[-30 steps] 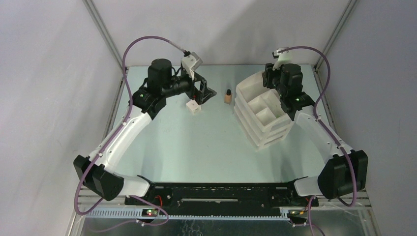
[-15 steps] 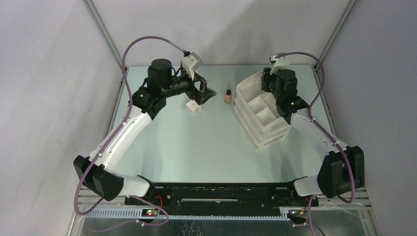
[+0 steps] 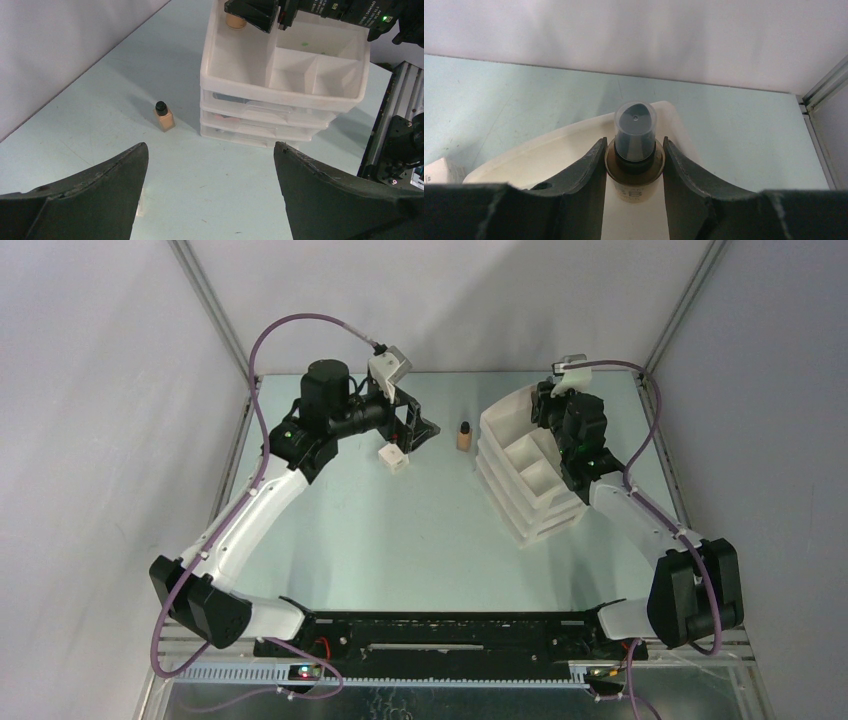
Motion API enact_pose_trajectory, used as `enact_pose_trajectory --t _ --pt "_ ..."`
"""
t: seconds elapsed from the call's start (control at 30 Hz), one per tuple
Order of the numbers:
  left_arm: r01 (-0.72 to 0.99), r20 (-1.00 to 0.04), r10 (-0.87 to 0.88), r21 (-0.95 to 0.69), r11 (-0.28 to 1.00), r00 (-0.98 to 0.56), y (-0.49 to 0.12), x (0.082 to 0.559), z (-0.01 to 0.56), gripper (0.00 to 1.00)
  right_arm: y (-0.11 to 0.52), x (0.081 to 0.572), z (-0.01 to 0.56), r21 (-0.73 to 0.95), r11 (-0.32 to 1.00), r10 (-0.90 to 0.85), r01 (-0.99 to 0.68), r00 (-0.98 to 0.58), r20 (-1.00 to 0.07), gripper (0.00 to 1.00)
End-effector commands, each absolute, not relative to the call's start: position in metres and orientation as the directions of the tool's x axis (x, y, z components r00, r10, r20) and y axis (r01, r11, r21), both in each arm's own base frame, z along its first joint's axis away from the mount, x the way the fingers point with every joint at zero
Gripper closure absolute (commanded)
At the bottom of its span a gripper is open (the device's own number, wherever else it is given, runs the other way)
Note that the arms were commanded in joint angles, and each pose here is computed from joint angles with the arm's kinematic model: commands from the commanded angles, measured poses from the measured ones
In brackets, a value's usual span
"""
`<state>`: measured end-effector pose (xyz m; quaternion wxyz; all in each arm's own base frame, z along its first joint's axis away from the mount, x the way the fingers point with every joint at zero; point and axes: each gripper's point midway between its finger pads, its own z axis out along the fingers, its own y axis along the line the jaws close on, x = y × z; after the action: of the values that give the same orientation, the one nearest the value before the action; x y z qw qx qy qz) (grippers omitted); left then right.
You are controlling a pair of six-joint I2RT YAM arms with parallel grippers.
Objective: Organize the makeup
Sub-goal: Place the makeup in the storage box.
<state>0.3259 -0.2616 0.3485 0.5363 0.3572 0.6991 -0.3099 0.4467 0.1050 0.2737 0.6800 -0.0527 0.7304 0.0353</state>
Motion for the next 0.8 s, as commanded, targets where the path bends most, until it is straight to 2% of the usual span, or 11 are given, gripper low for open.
enact_pose_trajectory --t 0.0,0.13,0.33,0.77 --pt "0.829 -0.978 0.165 -0.016 0.558 -0.131 -0.2559 0.3239 0.3527 0.00 0.1069 0.4461 0.2985 -0.019 0.992 -0.017 -0.128 0.021 -1.000 0.89" --pt "0.829 -0.978 0.164 -0.014 0.559 -0.128 -0.2555 0.3237 0.3538 0.00 0.1068 0.4464 0.2944 -0.043 0.990 -0.042 -0.132 0.009 -0.999 0.82" --pt "0.827 -0.979 0.163 -0.012 0.562 -0.125 -0.2548 0.3236 0.3549 0.00 0.1062 0.4434 0.2972 -0.051 0.990 -0.050 -0.135 0.011 -0.999 0.65" --pt "0.819 -0.980 0.168 0.006 0.574 -0.111 -0.2509 0.3229 0.3566 0.00 0.1048 0.4385 0.3037 -0.046 0.990 -0.044 -0.135 0.018 -0.999 0.45"
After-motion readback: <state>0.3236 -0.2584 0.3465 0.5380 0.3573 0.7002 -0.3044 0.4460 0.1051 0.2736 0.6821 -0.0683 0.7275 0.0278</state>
